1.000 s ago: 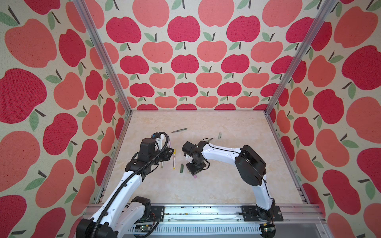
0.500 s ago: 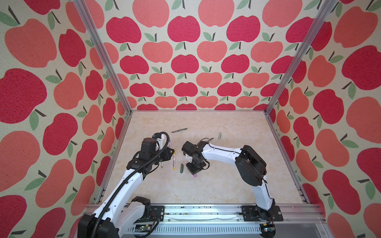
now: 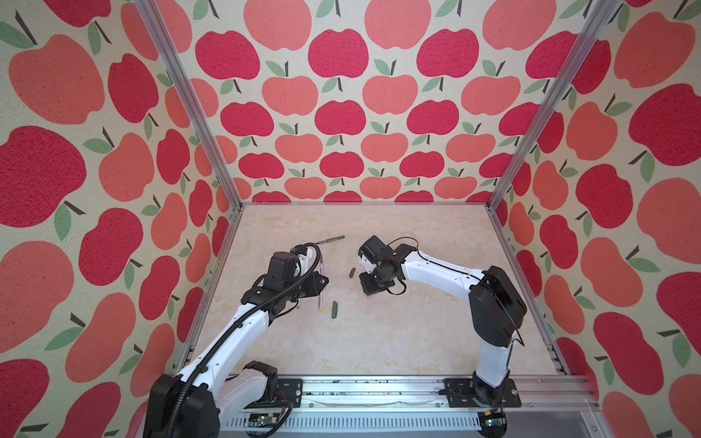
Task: Insert the pens into the pen caps
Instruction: 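Lift the pink cap and carry it above the pen nib held by left gripper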
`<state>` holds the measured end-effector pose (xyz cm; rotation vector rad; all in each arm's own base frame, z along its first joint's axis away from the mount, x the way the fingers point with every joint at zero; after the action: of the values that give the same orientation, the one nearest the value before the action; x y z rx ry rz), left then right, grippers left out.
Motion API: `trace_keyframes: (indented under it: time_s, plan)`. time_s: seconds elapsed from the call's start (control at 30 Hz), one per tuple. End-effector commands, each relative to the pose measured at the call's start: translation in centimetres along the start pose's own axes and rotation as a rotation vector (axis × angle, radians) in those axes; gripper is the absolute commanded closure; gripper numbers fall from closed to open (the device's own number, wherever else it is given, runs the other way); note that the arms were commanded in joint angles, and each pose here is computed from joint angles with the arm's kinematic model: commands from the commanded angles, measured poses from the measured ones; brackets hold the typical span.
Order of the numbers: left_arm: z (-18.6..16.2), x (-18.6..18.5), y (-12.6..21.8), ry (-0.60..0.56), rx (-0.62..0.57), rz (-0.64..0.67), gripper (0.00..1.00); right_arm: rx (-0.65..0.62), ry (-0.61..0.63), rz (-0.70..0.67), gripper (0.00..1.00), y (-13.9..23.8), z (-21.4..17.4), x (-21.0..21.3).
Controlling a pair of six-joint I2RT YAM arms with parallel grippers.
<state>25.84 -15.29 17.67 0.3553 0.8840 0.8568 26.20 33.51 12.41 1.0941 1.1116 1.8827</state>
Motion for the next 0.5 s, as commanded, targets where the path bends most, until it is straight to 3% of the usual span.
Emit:
trace_keyframes:
  time_s: [0.0, 0.3, 0.47]
  plan:
    - [1.0, -2.3, -0.2, -0.099, -0.015, -0.083, 0.99, -0.113, -0.085, 0.085, 0.94, 2.4, 2.3, 0.2]
    - [-1.3, -4.7, -2.9, -0.201, 0.090, -0.169, 1.00, -0.385, -0.192, 0.256, 0.95, 7.8, 8.5, 0.8]
    - [-2.0, -5.9, -3.6, -0.238, 0.118, -0.203, 1.00, -0.432, -0.204, 0.326, 0.95, 9.2, 9.9, 1.4]
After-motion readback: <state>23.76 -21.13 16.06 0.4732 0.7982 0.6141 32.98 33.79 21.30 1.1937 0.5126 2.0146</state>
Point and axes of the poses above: each gripper's point midway between its finger pads, its own y axis back along the fingers, its own x axis along the line the jaws close on, z = x × y, the point moved 3 cm from there along y, back along the fingers, and after that the axes turned 5 degrees about -y, right-handed, at the moved point
